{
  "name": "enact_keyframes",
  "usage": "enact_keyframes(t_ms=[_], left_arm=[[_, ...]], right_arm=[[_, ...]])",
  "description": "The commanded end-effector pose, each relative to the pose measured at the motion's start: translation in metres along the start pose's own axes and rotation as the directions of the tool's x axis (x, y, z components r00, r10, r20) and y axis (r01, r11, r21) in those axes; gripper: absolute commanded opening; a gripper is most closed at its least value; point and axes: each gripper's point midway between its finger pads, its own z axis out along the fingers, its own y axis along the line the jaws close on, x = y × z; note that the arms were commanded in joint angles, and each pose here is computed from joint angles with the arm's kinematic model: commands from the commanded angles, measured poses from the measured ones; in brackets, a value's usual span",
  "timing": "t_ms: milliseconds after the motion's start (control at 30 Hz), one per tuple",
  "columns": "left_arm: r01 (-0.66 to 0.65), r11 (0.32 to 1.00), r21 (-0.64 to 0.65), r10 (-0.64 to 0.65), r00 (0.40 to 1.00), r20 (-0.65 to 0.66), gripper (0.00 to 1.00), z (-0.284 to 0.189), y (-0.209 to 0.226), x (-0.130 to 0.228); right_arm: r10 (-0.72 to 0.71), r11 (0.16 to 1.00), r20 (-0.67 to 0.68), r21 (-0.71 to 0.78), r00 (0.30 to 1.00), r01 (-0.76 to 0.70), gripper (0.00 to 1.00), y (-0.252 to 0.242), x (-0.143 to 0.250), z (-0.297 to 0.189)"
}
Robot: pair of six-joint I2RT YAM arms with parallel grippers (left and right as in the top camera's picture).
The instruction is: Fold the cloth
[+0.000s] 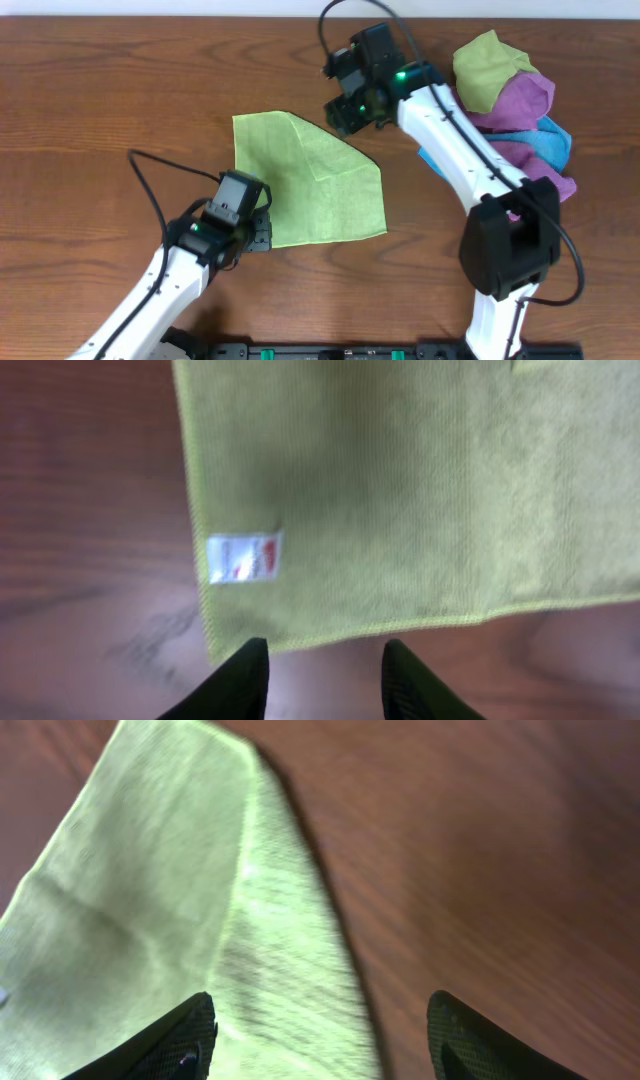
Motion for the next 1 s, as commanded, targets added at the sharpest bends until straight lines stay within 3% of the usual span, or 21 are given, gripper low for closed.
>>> enact_keyframes(t_ms=[0,200,567,967], left_arm=[[0.03,0.999,0.017,-0.03,0.999,-0.038,0.4,0.018,0.007,0.022],[0.049,0.998,0.028,-0.05,0.999,0.004,0.43,0.034,0.015,0.026],[0.076,0.997,0.017,-0.077,0.996,0.054,0.67,0.042,0.026,0.022],[0.078,0.997,0.007,-0.078,0.996,0.035,0.73,0.046,0.028,0.026]], right_arm=[[-0.065,0.997,-0.039,0.042,0.997,0.066,0.68,0.022,0.002,0.011],[-0.122,0.986,-0.129,0.1,0.984,0.135,0.67,0.026,0.02,0.016],[-0.199,0.963,-0.273,0.125,0.941,0.24,0.63,0.037,0.05,0.042],[-0.239,0.955,-0.347,0.083,0.907,0.283,0.63,0.051,0.07,0.056]])
